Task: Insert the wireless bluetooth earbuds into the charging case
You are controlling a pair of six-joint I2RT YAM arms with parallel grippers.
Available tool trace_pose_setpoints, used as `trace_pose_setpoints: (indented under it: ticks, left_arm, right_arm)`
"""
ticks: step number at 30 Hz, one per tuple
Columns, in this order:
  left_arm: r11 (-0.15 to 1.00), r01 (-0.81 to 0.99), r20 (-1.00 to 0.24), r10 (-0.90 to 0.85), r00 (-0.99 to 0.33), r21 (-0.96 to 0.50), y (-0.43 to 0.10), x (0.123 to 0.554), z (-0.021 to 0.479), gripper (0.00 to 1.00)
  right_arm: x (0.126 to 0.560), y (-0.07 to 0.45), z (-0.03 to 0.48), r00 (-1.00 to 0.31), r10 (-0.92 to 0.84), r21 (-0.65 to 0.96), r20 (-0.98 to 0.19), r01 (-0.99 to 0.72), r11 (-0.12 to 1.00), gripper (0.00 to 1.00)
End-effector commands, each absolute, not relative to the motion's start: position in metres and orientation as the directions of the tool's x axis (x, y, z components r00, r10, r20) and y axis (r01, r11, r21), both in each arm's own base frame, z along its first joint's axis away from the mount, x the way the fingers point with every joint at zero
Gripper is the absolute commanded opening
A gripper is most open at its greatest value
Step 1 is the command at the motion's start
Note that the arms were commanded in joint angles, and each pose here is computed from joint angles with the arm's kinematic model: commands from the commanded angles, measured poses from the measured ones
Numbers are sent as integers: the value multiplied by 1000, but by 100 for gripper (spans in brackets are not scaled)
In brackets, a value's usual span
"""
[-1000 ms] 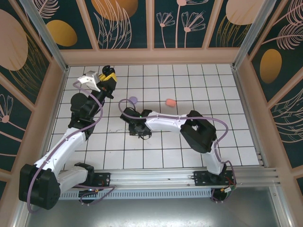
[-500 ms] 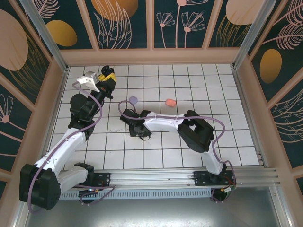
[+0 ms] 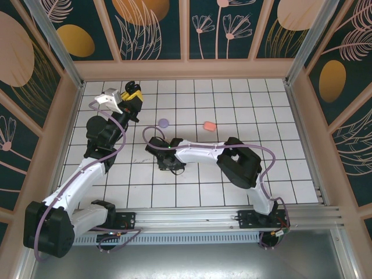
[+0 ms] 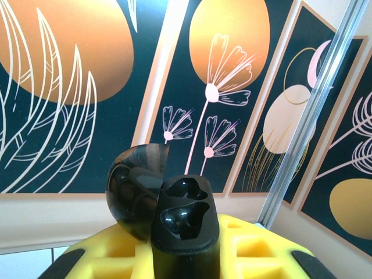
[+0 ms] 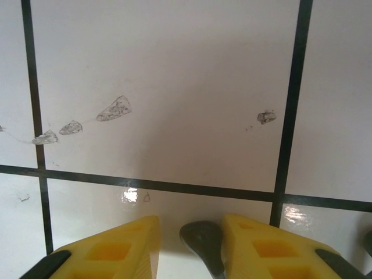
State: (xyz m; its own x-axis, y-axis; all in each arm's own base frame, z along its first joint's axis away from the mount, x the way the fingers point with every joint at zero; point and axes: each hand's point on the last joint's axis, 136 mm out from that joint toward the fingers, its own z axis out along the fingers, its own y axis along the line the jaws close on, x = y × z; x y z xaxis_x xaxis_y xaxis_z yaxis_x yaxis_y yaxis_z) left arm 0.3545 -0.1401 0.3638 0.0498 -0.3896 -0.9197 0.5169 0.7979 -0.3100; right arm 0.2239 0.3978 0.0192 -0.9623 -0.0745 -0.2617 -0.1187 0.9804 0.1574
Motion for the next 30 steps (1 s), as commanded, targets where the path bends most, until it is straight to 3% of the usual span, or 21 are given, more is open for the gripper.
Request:
trace_pose_setpoints:
  ticks: [1, 10, 16, 30]
  left_arm:
    - [782, 542, -904, -417, 90, -306, -137, 348, 379, 0]
    - [771, 558, -904, -419, 81, -307, -140, 346, 381, 0]
    - [747, 595, -907, -414, 70, -295, -147, 342, 389, 0]
    - [672, 722, -935, -340, 104, -164, -168, 311, 413, 0]
  right_arm:
    - [217, 387, 3, -965, -112, 79, -239, -135, 988, 31]
    - [219, 384, 3, -959, -122, 65, -255, -143, 988, 19]
    - [228, 385, 24, -941, -111, 82, -320, -145, 986, 16]
    - [270, 363, 143, -836, -27, 179, -548, -149, 973, 14]
